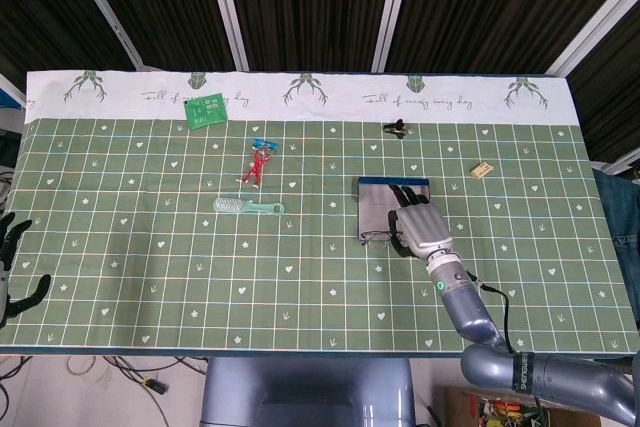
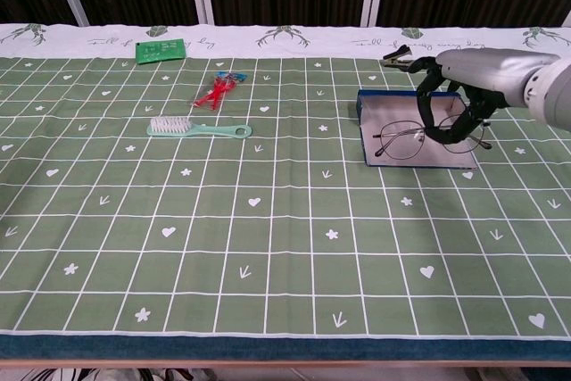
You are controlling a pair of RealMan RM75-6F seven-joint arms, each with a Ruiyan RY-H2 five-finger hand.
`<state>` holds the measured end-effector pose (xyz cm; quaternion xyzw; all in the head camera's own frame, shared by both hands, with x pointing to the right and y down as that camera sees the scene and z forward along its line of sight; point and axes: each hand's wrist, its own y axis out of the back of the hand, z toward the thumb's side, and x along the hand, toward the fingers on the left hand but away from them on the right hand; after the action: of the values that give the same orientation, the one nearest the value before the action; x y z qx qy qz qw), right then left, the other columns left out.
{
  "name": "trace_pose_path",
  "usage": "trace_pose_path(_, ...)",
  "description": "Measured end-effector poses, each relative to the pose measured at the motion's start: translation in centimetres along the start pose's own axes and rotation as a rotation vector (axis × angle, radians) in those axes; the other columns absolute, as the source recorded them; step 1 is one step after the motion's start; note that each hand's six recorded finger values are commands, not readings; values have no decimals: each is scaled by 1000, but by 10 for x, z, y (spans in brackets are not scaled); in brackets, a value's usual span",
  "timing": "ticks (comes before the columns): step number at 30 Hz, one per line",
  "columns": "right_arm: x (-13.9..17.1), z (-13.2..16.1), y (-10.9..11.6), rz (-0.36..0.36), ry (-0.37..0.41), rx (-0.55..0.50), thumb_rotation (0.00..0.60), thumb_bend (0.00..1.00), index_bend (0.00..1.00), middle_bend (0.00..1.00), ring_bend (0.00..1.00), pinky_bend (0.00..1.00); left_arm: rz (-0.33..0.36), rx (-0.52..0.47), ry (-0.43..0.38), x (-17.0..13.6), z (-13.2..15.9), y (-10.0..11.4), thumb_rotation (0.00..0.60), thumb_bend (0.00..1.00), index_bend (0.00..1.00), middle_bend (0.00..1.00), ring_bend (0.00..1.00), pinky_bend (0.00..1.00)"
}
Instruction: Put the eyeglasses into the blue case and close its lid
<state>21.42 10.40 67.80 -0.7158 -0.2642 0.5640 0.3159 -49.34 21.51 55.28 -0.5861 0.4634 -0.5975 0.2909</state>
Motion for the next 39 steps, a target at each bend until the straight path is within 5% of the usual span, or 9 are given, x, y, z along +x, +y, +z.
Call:
trace_pose_path(16, -47, -23, 21, -50, -12, 44, 600, 543, 658, 0, 37, 164, 4, -2, 8, 1, -1, 1, 600, 329, 108, 0, 0, 0)
trace_pose_path(39, -77, -40, -2, -45, -75, -4, 600, 541, 658, 0, 37, 164, 3, 2, 9, 1, -2, 1, 600, 329, 108, 0, 0, 0)
